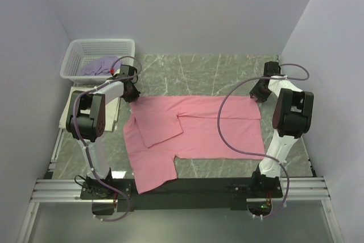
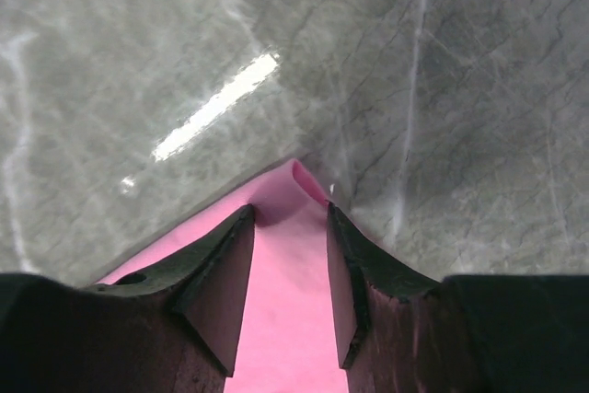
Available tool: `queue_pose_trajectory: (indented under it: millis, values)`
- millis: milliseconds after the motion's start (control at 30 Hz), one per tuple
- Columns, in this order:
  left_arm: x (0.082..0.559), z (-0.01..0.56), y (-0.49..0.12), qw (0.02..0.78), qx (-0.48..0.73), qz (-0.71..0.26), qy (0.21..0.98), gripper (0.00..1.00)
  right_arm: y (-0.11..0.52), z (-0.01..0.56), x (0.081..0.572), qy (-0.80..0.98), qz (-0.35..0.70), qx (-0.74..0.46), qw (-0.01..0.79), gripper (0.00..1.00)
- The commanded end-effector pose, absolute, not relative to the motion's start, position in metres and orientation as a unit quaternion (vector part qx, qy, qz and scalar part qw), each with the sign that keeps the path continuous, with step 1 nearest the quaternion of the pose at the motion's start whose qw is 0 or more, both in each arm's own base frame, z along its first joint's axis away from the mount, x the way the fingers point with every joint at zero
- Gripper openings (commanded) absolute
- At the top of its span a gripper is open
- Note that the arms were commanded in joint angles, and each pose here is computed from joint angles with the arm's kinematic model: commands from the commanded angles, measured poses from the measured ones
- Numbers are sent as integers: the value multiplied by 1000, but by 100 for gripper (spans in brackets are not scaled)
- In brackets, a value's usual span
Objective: Fold and stack the t-shirts
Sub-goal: Fold the tshirt
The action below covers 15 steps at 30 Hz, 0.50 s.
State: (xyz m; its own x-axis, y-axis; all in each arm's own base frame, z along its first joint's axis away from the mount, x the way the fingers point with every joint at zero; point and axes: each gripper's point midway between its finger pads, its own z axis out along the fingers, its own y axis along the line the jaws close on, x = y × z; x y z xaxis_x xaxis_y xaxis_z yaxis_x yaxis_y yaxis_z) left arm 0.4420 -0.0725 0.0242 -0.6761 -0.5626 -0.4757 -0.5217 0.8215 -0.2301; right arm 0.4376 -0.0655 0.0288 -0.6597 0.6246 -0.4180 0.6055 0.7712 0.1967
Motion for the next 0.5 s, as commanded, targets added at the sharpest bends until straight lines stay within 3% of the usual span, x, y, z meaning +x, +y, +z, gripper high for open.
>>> queue_pose_trajectory:
  millis: [0,100,133,267,467]
  values:
    - [436,7,-70,248,-291,-25,923,21,-72,31,443,914,-6,332,234,43]
    - [435,4,-69,245,-291,-21,924,21,-76,27,442,915,-22,332,228,31]
    - [435,3,-69,244,-290,-20,925,21,-77,26,443,915,-24,332,228,22]
    - [434,-1,-69,238,-288,-17,927,20,-90,27,444,914,-59,329,231,1]
    - [442,0,-73,240,-288,-25,927,18,-106,39,463,910,-90,317,250,0]
